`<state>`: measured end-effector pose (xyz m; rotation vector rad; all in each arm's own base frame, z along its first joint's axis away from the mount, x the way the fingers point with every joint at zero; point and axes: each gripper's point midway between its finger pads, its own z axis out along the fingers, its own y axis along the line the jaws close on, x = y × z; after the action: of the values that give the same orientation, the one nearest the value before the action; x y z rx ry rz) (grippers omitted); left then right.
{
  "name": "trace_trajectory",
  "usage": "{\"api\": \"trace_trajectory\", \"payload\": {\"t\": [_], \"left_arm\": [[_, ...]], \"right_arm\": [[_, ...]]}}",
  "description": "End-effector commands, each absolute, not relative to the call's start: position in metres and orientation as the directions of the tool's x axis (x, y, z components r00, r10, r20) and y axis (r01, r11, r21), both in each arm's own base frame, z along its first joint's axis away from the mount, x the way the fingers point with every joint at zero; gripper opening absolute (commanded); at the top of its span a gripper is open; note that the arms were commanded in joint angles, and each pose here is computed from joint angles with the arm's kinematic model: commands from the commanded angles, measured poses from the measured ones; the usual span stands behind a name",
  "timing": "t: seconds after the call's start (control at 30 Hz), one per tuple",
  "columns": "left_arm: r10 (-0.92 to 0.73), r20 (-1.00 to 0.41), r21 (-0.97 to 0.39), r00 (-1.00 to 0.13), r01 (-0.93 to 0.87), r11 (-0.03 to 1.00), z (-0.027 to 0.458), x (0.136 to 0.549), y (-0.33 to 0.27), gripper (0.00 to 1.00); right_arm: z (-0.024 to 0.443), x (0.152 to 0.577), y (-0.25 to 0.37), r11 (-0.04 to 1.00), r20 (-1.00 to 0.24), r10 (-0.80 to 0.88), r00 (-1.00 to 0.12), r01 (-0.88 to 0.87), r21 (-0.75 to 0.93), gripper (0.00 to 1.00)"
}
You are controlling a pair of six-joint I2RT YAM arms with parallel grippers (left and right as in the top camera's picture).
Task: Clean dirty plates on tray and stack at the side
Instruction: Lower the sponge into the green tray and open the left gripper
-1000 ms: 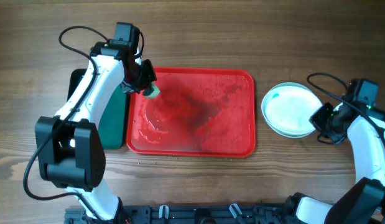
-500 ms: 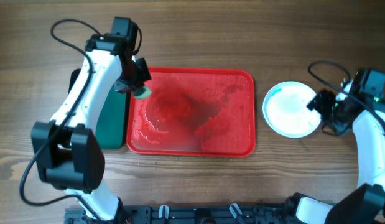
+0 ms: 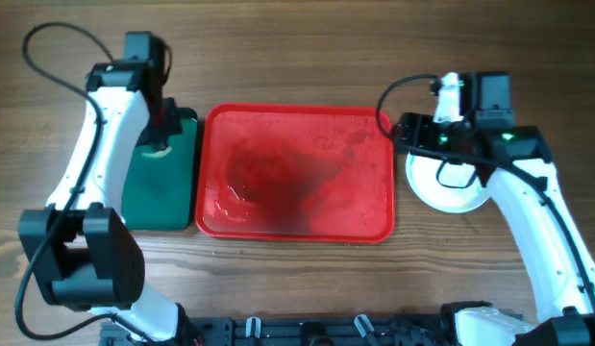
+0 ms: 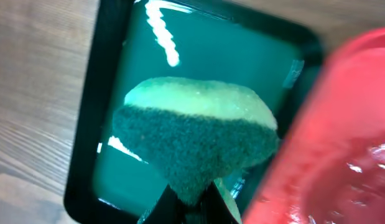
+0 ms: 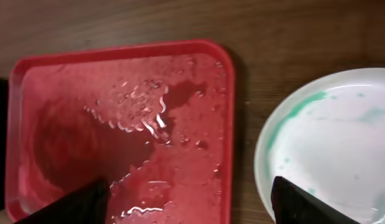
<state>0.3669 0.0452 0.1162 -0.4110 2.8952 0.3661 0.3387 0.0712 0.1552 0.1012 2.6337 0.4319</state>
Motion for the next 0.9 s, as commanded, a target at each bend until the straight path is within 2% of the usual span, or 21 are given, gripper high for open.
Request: {"api": "trace_trajectory", "payload": {"t": [0.0, 0.17, 0.23, 0.3, 0.37, 0.4, 0.47, 0.5, 0.67, 0.87], "left_arm": [[-0.238, -0.180, 0.267, -0.954, -0.280, 0.922, 0.091, 0.350, 0.069, 0.04], [-0.248, -0.200, 0.262, -0.948, -0.295, 0.919, 0.061, 0.347, 0.072, 0.04], [-0.248, -0.205, 0.261, -0.947, -0.297, 0.919, 0.055, 0.346, 0.072, 0.08], [-0.248, -0.206, 0.261, -0.947, -0.298, 0.918, 0.053, 0.346, 0.072, 0.17], [-0.249, -0.209, 0.260, -0.946, -0.299, 0.918, 0.053, 0.347, 0.073, 0.34], [-0.251, -0.214, 0.259, -0.944, -0.303, 0.917, 0.053, 0.348, 0.074, 0.49], [-0.252, -0.212, 0.259, -0.944, -0.303, 0.917, 0.054, 0.347, 0.074, 0.95], [-0.252, -0.209, 0.260, -0.945, -0.302, 0.917, 0.056, 0.347, 0.074, 1.00], [-0.255, -0.242, 0.249, -0.936, -0.314, 0.916, 0.096, 0.350, 0.072, 1.00], [-0.282, -0.454, 0.150, -0.845, -0.385, 0.911, 0.187, 0.358, 0.054, 1.00]], "right_arm": [[0.161, 0.341, 0.082, 0.955, -0.465, 0.093, -0.881, -0.054, 0.293, 0.84], [0.159, 0.337, 0.081, 0.956, -0.452, 0.090, -0.887, -0.051, 0.290, 0.84], [0.157, 0.334, 0.079, 0.959, -0.438, 0.090, -0.894, -0.042, 0.281, 0.85], [0.155, 0.332, 0.078, 0.962, -0.432, 0.089, -0.898, -0.035, 0.272, 0.85], [0.155, 0.331, 0.078, 0.962, -0.427, 0.089, -0.900, -0.034, 0.272, 0.85], [0.155, 0.332, 0.078, 0.962, -0.429, 0.088, -0.899, -0.035, 0.271, 0.85], [0.156, 0.334, 0.077, 0.965, -0.447, 0.060, -0.892, -0.063, 0.255, 0.86], [0.156, 0.336, 0.076, 0.967, -0.456, 0.054, -0.889, -0.067, 0.245, 0.87], [0.163, 0.345, 0.074, 0.971, -0.499, 0.036, -0.866, -0.088, 0.223, 0.90], [0.204, 0.353, 0.075, 0.969, -0.564, 0.040, -0.825, -0.106, 0.224, 0.97]]}}
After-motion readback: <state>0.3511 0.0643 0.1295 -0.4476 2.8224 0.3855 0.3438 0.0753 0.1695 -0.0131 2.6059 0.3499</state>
